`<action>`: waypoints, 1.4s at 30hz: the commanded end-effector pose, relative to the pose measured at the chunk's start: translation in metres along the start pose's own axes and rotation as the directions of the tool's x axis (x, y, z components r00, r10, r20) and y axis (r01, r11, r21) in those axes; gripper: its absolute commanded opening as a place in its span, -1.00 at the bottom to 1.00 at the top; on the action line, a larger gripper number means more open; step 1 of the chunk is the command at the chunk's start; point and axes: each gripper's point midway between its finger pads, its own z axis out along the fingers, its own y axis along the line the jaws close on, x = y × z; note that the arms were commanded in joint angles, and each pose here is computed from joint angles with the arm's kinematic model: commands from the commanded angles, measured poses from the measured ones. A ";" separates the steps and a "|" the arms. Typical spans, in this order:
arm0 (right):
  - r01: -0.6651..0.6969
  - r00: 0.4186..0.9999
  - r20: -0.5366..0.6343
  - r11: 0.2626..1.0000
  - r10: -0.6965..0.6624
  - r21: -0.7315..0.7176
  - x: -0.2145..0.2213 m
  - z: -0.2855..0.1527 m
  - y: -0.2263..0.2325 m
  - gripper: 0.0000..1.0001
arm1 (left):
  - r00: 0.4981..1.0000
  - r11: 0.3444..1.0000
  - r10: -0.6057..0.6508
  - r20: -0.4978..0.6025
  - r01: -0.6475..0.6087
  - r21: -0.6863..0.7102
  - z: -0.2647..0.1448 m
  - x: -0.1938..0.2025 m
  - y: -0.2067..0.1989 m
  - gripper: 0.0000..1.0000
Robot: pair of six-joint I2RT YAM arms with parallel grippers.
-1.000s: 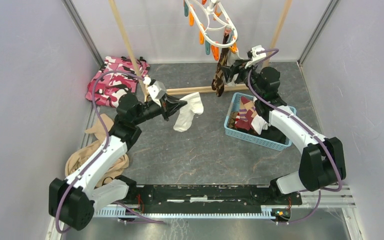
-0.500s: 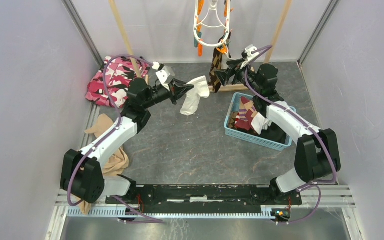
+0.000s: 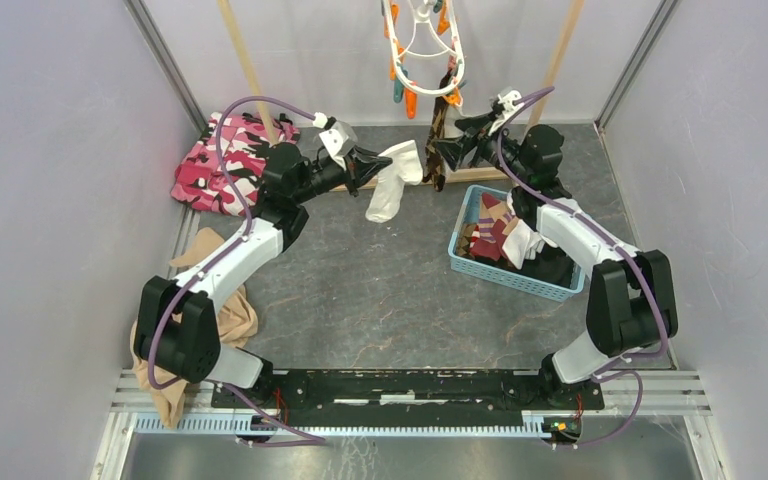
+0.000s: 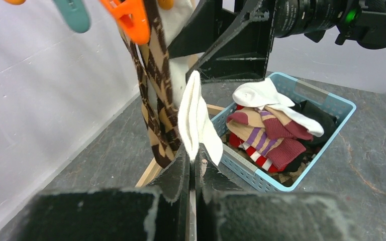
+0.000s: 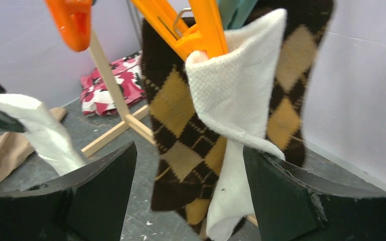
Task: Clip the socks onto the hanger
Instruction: Open the clamp at the hanger.
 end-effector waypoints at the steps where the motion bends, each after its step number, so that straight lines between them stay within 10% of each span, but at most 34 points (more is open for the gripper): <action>1: 0.045 0.997 0.053 0.989 -0.053 0.138 -0.030 -0.007 -0.034 0.68 | 0.993 0.994 0.098 0.064 -0.100 0.030 0.005 -0.026 0.003 -0.96; 15: 0.235 0.971 0.103 0.950 -0.218 -0.206 -0.063 -0.055 0.052 0.61 | 0.990 0.985 0.071 0.123 -0.088 0.145 0.015 -0.030 -0.011 -0.96; 31: 0.105 0.993 0.093 0.909 -0.073 -0.404 -0.034 0.009 0.056 0.64 | 0.984 0.984 0.095 0.152 -0.116 0.134 0.040 -0.034 0.012 -0.96; 42: 0.044 0.993 0.121 0.883 0.015 -0.468 -0.041 0.024 0.056 0.05 | 0.983 0.992 0.058 0.173 -0.076 0.100 0.050 -0.036 0.024 -0.96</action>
